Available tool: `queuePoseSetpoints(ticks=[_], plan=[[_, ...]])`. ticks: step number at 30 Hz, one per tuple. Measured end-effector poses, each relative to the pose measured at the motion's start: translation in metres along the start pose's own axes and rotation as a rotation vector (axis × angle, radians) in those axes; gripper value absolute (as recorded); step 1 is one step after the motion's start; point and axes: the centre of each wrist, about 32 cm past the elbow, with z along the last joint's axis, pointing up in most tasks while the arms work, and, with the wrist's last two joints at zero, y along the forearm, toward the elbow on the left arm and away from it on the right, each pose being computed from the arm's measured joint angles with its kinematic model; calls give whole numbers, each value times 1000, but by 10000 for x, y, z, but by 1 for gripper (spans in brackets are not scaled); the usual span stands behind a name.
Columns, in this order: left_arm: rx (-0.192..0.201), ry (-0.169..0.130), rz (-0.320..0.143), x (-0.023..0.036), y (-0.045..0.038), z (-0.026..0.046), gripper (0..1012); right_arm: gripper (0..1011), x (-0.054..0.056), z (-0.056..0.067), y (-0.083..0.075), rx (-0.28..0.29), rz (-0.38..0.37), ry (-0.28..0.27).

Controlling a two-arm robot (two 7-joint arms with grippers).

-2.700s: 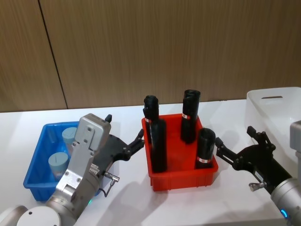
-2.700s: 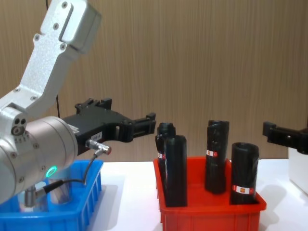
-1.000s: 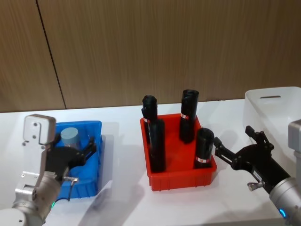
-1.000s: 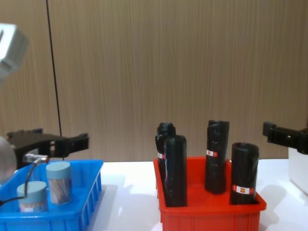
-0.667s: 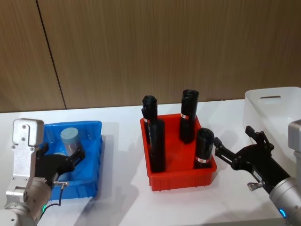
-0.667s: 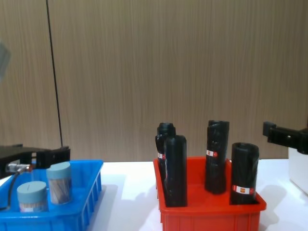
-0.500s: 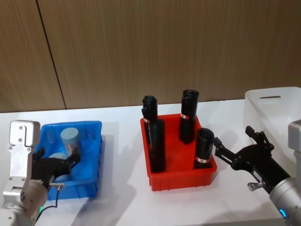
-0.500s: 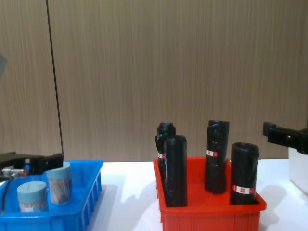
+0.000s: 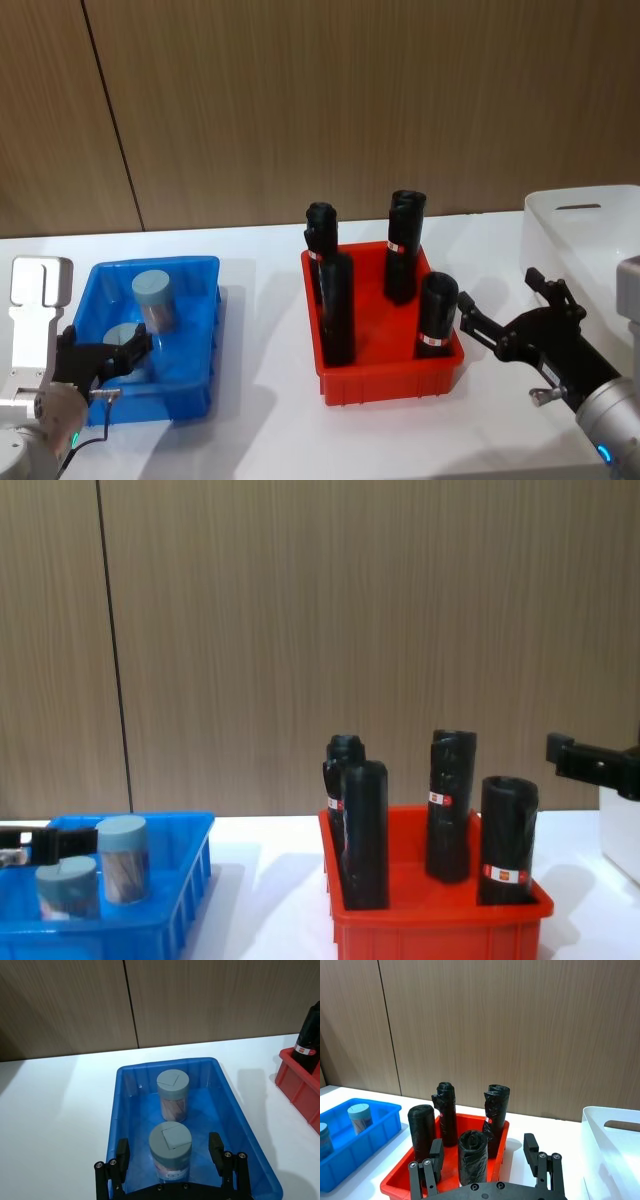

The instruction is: Pick the cotton swabs from the blue box and place them into the white box.

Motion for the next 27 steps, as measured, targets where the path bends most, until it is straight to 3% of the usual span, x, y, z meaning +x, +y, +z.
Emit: queuePoseSetpoints(ticks=[13, 27], plan=[[46, 4, 20, 98, -138, -21, 1000, 1002, 0, 0, 0, 0, 0, 0], [84, 9, -20, 149, -295, -47, 1000, 1002, 0, 0, 0, 0, 0, 0]])
